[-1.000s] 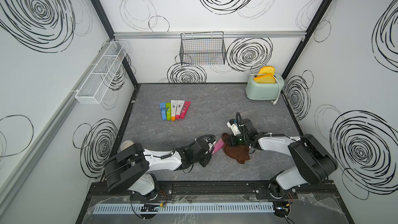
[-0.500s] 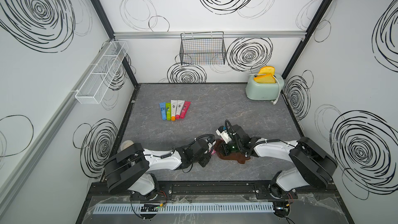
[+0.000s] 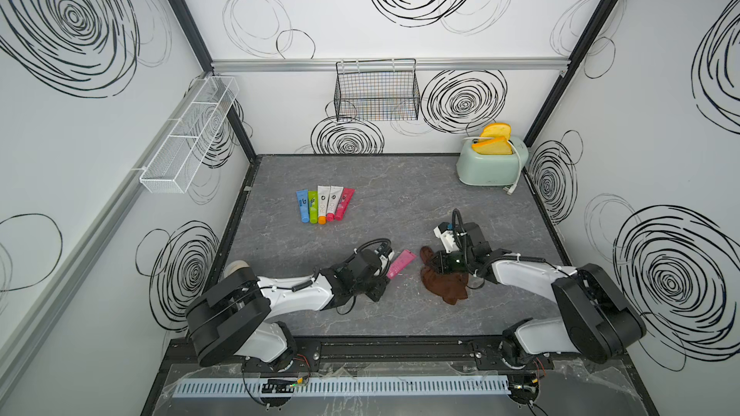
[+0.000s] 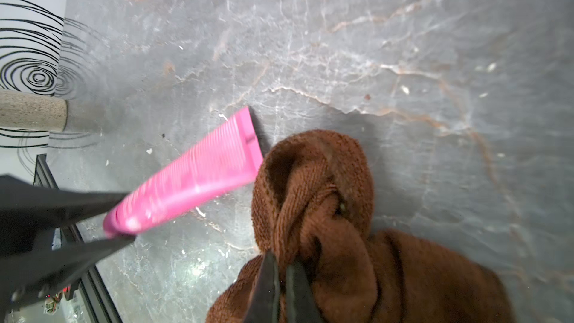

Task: Wipe the surface of the toothpaste tube
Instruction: Place the toothpaste at the center of the board.

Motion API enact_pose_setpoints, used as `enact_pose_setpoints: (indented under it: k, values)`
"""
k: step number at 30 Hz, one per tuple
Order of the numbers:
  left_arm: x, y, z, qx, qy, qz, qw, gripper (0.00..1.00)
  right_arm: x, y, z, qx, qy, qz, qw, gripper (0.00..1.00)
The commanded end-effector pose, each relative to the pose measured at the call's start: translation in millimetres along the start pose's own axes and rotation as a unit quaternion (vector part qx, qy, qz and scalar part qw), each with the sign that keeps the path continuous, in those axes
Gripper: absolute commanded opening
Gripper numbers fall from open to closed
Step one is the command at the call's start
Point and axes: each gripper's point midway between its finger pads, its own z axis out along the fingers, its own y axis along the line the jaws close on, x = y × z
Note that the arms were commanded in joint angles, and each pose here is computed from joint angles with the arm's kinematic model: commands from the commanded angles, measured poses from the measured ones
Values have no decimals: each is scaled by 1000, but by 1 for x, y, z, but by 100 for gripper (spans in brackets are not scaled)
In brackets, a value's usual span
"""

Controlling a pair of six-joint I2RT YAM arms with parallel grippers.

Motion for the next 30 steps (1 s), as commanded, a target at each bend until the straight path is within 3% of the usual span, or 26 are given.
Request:
enact_pose_setpoints:
  k: [1, 6, 12, 25, 26, 30]
  values:
    - [-52, 10, -11, 6, -58, -62, 996, 0, 30, -6, -1, 19, 33, 4, 999, 0]
    - [-105, 13, -4, 7, -85, -98, 992, 0, 58, 7, -3, -3, 48, -1, 999, 0]
    - [-149, -5, 33, 33, -95, -144, 984, 0, 81, 20, -10, -27, 51, -9, 998, 0]
    - [-161, -59, 118, 64, -57, -170, 982, 0, 80, 25, -19, -40, 28, -7, 999, 0]
    - [-161, -60, 123, 65, -57, -172, 981, 2, 80, 25, -20, -40, 28, -6, 999, 0]
    - [-166, -70, 132, 82, -58, -176, 979, 29, 79, 25, -20, -39, 24, -6, 999, 0]
